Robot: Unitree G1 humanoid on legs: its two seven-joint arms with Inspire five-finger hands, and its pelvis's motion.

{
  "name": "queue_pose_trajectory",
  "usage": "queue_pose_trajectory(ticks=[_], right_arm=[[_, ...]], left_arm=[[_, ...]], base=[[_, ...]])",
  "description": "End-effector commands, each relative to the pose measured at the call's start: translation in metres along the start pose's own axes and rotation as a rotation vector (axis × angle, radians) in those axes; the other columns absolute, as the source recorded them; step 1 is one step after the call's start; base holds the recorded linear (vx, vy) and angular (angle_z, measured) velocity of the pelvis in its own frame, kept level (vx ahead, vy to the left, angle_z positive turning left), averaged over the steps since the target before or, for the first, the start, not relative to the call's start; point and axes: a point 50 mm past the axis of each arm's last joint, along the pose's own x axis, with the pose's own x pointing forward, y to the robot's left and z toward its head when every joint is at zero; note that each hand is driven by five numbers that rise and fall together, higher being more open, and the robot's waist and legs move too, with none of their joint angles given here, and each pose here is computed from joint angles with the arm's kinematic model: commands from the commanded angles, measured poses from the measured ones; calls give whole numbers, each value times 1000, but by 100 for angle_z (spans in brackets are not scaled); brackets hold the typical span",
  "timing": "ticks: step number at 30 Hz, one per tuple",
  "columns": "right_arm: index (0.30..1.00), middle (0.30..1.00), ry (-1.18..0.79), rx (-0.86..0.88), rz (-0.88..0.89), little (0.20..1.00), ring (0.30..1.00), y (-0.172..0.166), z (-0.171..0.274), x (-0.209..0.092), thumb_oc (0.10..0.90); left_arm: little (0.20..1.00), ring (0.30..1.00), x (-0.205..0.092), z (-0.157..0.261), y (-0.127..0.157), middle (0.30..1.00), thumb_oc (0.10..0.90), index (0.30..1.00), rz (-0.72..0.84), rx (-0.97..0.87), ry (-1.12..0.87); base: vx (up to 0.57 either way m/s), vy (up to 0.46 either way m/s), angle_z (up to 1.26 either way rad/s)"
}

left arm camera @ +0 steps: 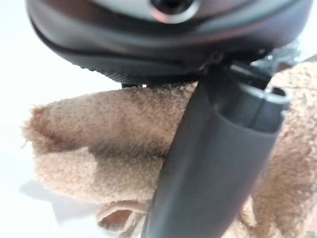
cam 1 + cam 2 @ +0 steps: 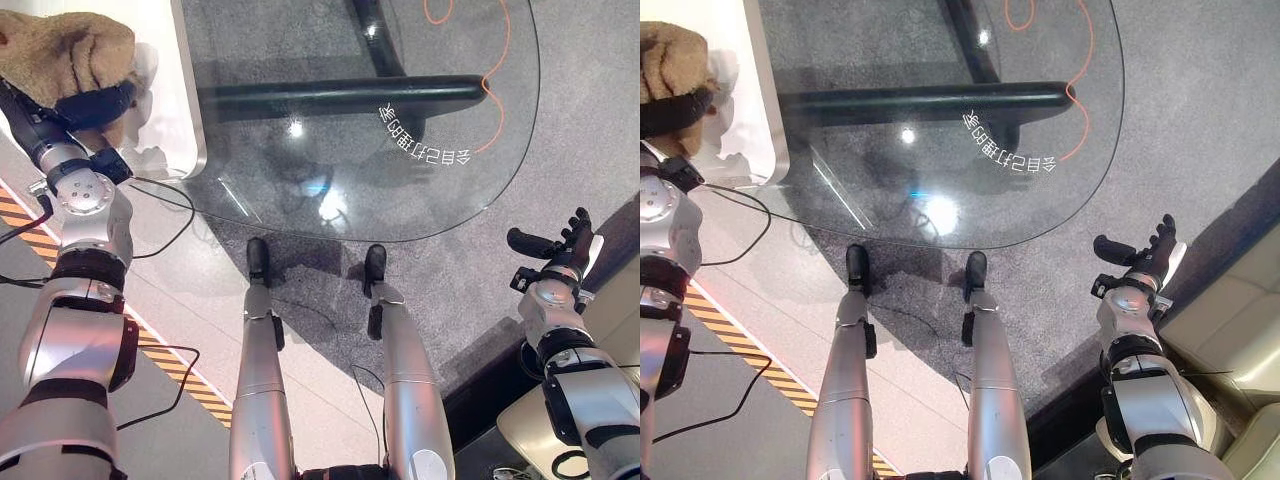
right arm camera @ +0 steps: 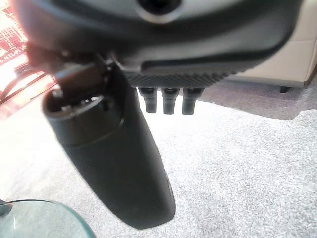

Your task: Wipe the table with a cloth and put it in the basket.

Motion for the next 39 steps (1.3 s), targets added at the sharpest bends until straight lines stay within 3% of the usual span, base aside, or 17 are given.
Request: queue_pose_trajectory(ticks=[1,6,8,9,10,11,28,39], right_arm=[[900,900,-66,-5,-120,900,900,-43,13,14,800],[900,900,-66,-7,-118,900,900,-42,15,15,800],[900,900,-65,-8,-119,900,900,-41,15,15,800],[900,900,-66,-10,-119,900,900,-41,16,15,800],[900,900,-65,-10,-119,900,900,-41,16,15,800],[900,900,-65,-10,-119,900,900,-41,17,15,800],[900,900,-75,-29,-99,900,900,-41,23,18,800],[900,900,-85,-42,-97,900,900,-44,28,21,800]], left_arm=[[200,300,31,77,30,300,100,300,144,-53,-248],[200,300,33,71,32,300,100,300,152,-17,-195],[351,429,34,68,33,429,251,429,158,-6,-179],[516,571,34,67,34,571,416,571,163,-1,-168],[546,596,35,67,34,596,446,596,169,3,-160],[900,900,35,67,34,900,800,900,170,4,-158],[900,900,41,56,30,900,800,900,93,150,8],[900,900,39,48,21,900,800,900,-64,301,43]], base=[[0,0,0],[0,0,0],[0,0,0],[0,0,0],[0,0,0],[0,0,0],[0,2,0],[0,3,0]])
